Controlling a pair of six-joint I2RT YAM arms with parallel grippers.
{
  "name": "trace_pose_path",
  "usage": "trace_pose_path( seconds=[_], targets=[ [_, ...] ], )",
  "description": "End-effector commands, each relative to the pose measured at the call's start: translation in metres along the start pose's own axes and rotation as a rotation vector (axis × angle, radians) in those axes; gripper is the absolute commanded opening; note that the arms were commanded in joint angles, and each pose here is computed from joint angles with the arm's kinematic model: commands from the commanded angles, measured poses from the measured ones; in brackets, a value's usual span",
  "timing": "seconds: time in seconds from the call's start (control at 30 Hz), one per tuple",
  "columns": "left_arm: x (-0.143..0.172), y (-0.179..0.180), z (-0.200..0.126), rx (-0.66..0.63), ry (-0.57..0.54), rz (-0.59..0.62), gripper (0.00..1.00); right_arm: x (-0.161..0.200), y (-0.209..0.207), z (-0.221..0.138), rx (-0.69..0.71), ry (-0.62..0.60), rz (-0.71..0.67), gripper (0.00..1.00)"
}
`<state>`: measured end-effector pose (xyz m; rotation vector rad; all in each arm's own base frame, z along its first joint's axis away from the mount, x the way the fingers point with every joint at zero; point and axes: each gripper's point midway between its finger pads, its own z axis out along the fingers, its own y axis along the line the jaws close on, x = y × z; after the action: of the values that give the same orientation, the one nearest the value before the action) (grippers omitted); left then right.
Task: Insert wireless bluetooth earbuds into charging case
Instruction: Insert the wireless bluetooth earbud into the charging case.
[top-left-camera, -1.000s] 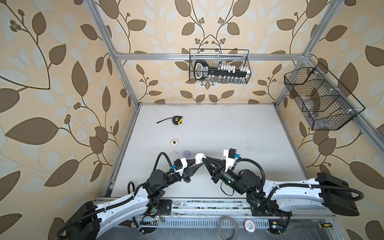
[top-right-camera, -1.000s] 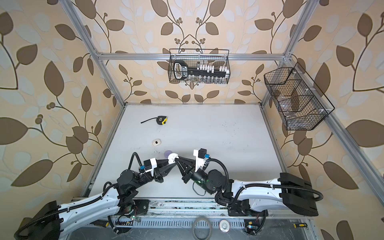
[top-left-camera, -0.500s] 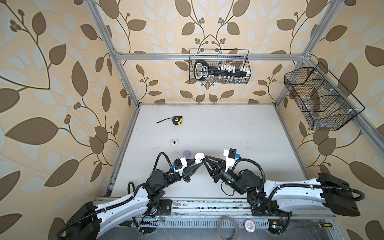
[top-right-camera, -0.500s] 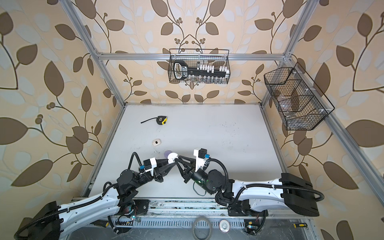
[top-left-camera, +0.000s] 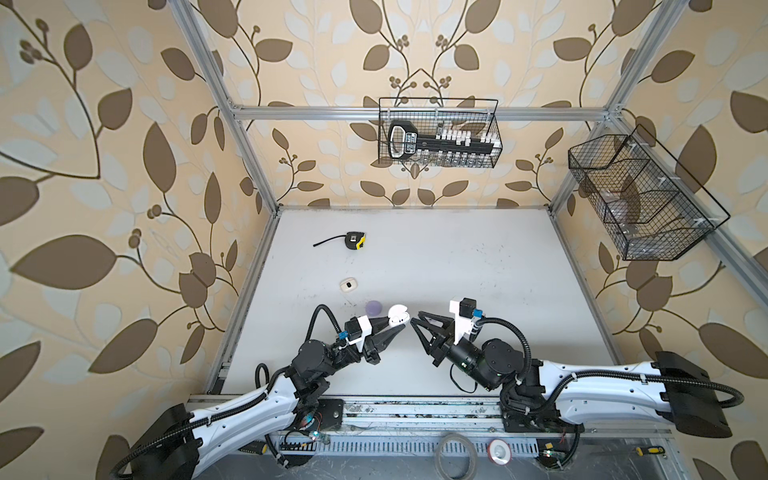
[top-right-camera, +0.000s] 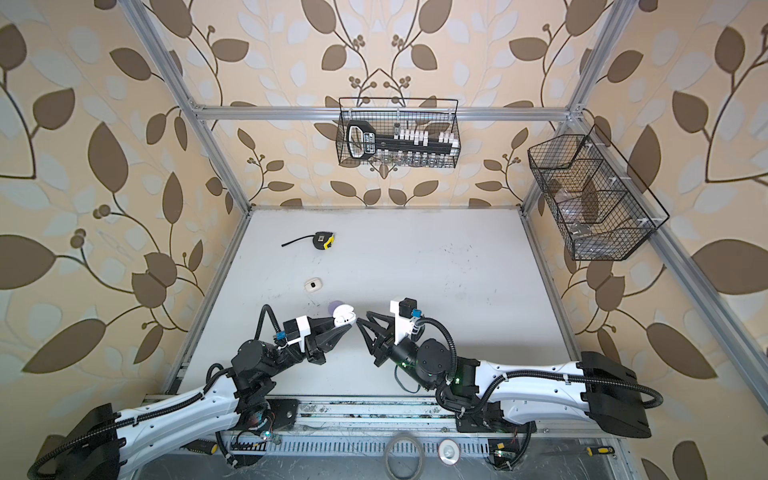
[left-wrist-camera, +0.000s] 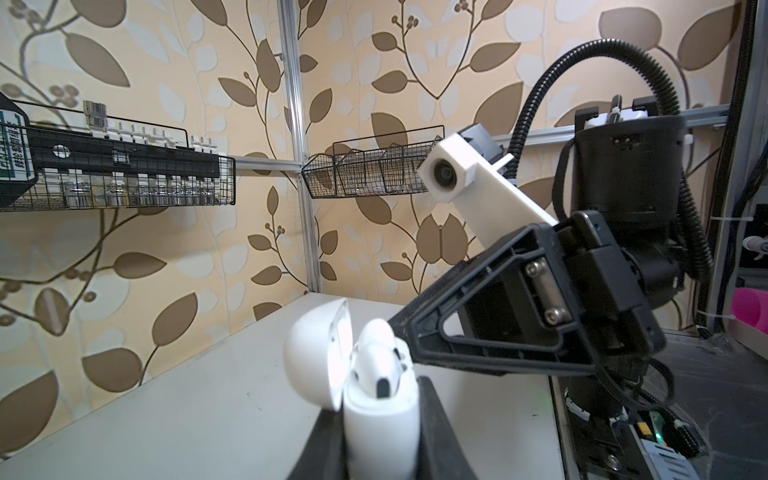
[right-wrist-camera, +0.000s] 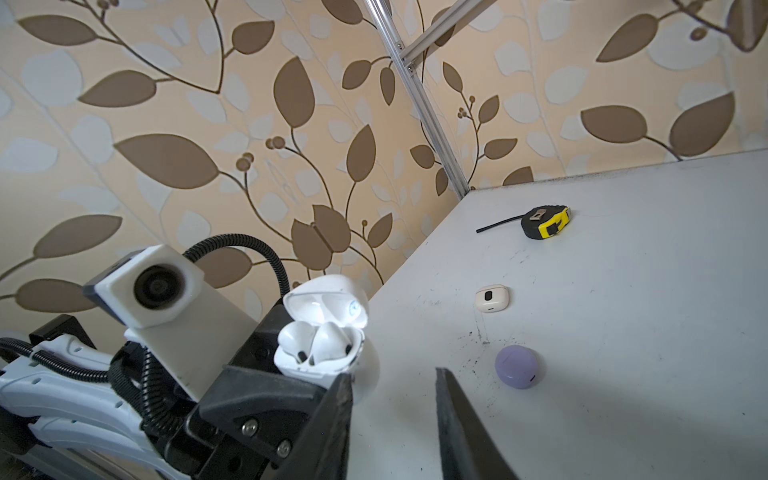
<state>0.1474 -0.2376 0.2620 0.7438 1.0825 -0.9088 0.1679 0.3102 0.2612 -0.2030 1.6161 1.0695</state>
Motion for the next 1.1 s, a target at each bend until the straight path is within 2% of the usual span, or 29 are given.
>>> trace_pose_path(
  seconds=[0.0,0.13,0.3,0.43,0.53,0.67,0.83,1.07],
  targets=[
    [-0.024,-0.004,-0.001,0.024,-0.087,0.024,0.00,-0.011,0.004,-0.002,0.007,-0.019,-0.026,0.35],
    [-0.023,-0.007,0.002,0.047,-0.074,0.028,0.00,-0.028,-0.002,-0.006,0.051,-0.033,-0.059,0.37],
    [-0.019,-0.020,0.009,0.132,-0.037,0.034,0.00,-0.035,-0.040,0.001,0.135,0.024,-0.013,0.30],
    [-0.018,-0.033,0.014,0.221,-0.020,0.025,0.00,-0.028,-0.054,0.012,0.102,0.098,0.013,0.27],
    [-0.014,-0.039,0.019,0.268,0.011,0.014,0.00,-0.022,-0.043,0.018,0.042,0.129,-0.005,0.27],
    [-0.009,-0.039,0.021,0.271,0.026,0.006,0.00,-0.019,-0.014,0.022,-0.069,0.158,-0.038,0.27],
    [-0.006,-0.039,0.026,0.281,0.054,-0.006,0.00,-0.026,0.018,0.012,-0.149,0.119,-0.112,0.26],
    [0.000,-0.038,0.030,0.282,0.080,-0.024,0.00,-0.033,0.030,0.000,-0.224,0.097,-0.107,0.26]
  ],
)
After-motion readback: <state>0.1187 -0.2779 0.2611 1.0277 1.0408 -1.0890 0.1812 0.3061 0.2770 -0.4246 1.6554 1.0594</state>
